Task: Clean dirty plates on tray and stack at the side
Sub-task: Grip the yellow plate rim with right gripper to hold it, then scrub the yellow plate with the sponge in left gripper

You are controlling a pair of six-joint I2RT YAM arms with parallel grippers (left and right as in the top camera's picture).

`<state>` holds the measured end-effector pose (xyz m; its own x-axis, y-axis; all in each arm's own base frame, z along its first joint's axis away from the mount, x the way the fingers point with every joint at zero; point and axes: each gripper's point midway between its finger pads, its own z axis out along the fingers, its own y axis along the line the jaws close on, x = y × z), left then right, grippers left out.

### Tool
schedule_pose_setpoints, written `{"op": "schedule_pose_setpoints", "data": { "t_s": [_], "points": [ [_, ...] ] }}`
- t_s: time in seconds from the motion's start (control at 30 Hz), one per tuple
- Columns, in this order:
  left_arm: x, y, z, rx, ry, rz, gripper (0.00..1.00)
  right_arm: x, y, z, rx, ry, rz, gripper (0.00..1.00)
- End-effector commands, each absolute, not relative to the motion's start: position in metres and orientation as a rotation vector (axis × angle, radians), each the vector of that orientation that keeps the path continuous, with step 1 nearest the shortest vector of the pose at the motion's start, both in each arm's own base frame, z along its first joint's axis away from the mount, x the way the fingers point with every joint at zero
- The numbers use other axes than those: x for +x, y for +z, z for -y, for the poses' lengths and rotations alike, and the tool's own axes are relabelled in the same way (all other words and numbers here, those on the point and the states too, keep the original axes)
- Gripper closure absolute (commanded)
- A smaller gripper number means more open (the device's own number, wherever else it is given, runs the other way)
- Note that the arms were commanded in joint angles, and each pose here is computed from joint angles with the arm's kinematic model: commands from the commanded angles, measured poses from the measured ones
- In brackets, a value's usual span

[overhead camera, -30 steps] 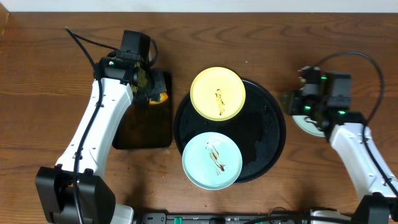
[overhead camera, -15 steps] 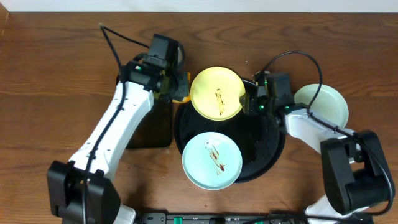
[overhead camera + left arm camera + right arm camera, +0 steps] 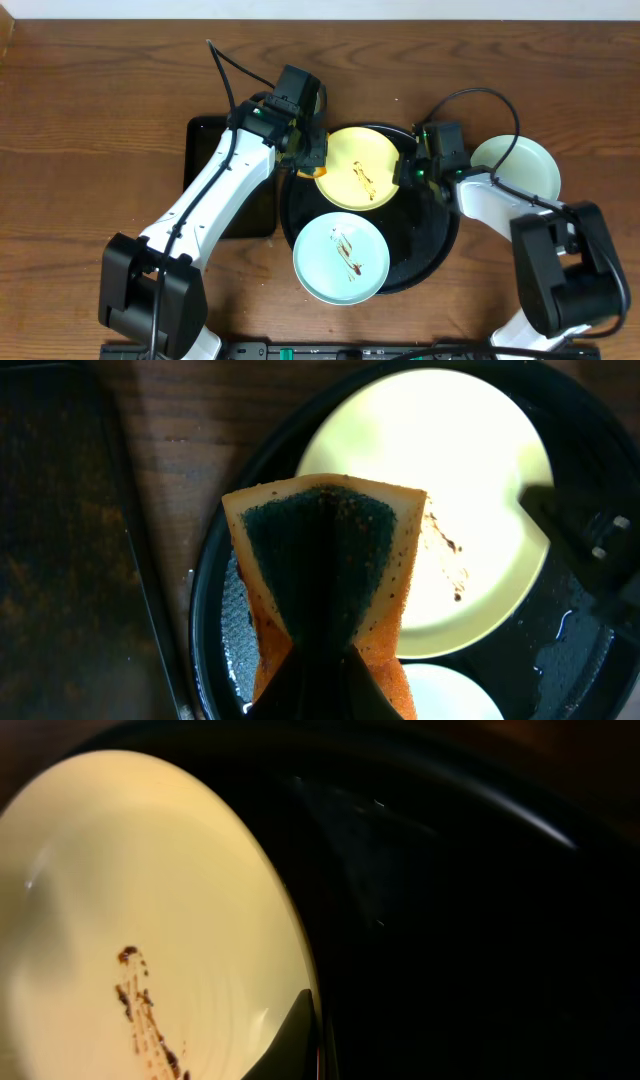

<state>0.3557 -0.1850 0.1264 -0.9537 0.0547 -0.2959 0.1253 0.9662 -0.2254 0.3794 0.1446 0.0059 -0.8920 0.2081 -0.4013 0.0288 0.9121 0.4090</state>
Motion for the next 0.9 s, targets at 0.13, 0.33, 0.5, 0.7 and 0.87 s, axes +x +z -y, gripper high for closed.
{"op": "schedule_pose_setpoints", "data": {
  "t_s": [0.13,0.33,0.5,0.7,0.87],
  "points": [
    [0.345,0.125,0.207,0.230,-0.372,-2.820,0.92,0.349,0.018,-0.109,0.278,0.351,-2.730,0.99],
    [0.327,0.120,0.263,0.251,-0.581,-2.836,0.93,0.338,0.012,-0.103,0.293,0.307,-2.781,0.99],
    [0.312,0.098,0.291,0.253,-0.615,-2.898,0.93,0.336,0.011,-0.102,0.295,0.295,-2.789,0.99],
    [0.294,0.065,0.325,0.236,-0.622,-2.960,0.93,0.335,0.010,-0.102,0.296,0.294,-2.793,0.99],
    [0.292,0.048,0.340,0.221,-0.633,-2.969,0.92,0.334,0.010,-0.102,0.296,0.292,-2.798,0.99]
  ]
}}
